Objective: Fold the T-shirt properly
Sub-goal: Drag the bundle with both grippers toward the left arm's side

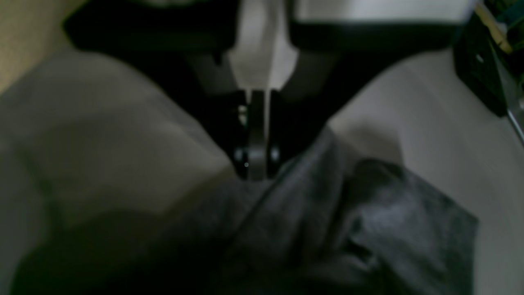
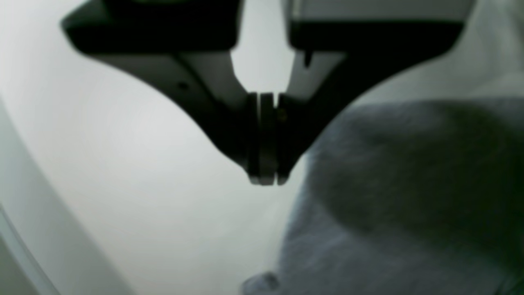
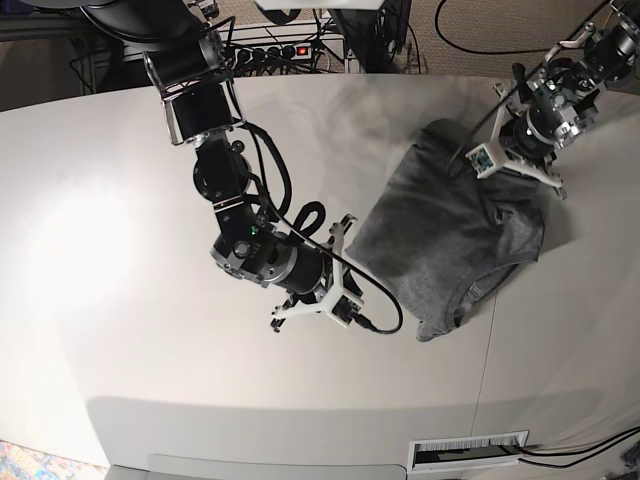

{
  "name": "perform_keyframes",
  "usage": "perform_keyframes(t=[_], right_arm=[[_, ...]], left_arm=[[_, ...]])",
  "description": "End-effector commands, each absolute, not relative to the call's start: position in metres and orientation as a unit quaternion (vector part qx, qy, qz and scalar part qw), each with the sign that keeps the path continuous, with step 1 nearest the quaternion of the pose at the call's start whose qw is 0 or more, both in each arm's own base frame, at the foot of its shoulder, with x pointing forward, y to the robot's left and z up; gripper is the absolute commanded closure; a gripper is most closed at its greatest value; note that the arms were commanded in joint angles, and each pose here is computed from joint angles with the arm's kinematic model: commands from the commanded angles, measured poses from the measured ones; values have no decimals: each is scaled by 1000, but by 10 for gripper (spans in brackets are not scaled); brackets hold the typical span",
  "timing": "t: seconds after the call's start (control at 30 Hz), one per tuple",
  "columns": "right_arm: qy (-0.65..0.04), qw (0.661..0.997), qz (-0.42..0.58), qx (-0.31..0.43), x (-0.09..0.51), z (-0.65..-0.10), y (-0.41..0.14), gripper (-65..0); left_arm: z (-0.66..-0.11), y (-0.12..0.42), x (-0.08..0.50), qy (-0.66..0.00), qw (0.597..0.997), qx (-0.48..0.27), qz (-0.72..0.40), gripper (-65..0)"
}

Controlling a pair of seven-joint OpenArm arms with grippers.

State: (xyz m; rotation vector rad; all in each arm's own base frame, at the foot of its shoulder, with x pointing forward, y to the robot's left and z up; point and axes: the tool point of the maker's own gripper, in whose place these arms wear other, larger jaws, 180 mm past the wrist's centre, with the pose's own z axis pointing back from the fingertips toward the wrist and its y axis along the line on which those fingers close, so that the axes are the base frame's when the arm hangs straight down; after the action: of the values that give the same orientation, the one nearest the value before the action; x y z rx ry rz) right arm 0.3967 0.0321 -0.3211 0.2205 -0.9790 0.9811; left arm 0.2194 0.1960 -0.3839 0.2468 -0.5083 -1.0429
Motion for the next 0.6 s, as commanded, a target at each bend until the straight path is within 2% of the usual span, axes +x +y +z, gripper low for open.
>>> perform_keyframes(t=[0.0, 0.2, 0.57], right_arm=[[-485, 756, 428, 97, 412, -300, 36, 0], [-473, 797, 362, 104, 420, -321, 45, 0], [-393, 836, 354, 145, 396, -359, 69, 0]], left_arm=[[-378, 200, 222, -247, 826, 126, -491, 0], [-384, 192, 212, -266, 817, 112, -500, 0], [-401, 217, 229, -286, 801, 154, -503, 0]])
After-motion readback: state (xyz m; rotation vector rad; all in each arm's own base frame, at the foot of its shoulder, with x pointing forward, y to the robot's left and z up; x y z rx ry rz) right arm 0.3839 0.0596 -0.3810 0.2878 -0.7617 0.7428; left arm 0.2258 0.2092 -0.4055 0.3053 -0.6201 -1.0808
